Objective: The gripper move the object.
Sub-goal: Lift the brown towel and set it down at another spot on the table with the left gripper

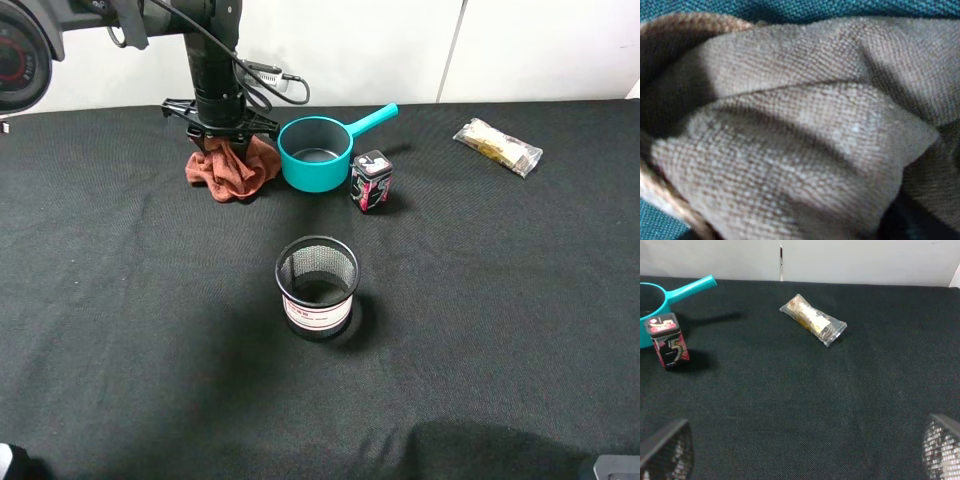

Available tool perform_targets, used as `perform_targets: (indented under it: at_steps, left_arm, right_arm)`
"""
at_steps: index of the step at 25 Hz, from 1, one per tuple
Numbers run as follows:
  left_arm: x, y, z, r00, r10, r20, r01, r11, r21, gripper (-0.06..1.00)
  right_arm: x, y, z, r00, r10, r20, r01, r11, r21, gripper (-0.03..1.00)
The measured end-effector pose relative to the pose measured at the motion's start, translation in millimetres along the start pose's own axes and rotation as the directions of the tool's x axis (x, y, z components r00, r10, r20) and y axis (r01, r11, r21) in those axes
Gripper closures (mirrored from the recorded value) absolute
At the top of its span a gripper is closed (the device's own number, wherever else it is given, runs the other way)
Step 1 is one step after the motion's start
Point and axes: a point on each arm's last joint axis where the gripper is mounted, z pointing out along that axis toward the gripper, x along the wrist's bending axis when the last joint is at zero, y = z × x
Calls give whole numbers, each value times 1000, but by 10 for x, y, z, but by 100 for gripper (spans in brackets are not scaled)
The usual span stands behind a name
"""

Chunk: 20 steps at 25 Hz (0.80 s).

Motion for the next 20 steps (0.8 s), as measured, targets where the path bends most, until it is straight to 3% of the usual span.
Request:
perform_targets:
  at_steps: [6, 20]
  left_arm:
    - [2, -5, 0, 1000, 0, -2, 0, 1000, 5, 26]
    - [8, -26, -12, 1000, -9, -8, 9, 999, 33, 24]
  right_arm:
    - [0, 0, 0, 1000, 0, 0, 0, 1000, 0, 27]
    - [0, 0, 0, 1000, 0, 0, 0, 1000, 0, 27]
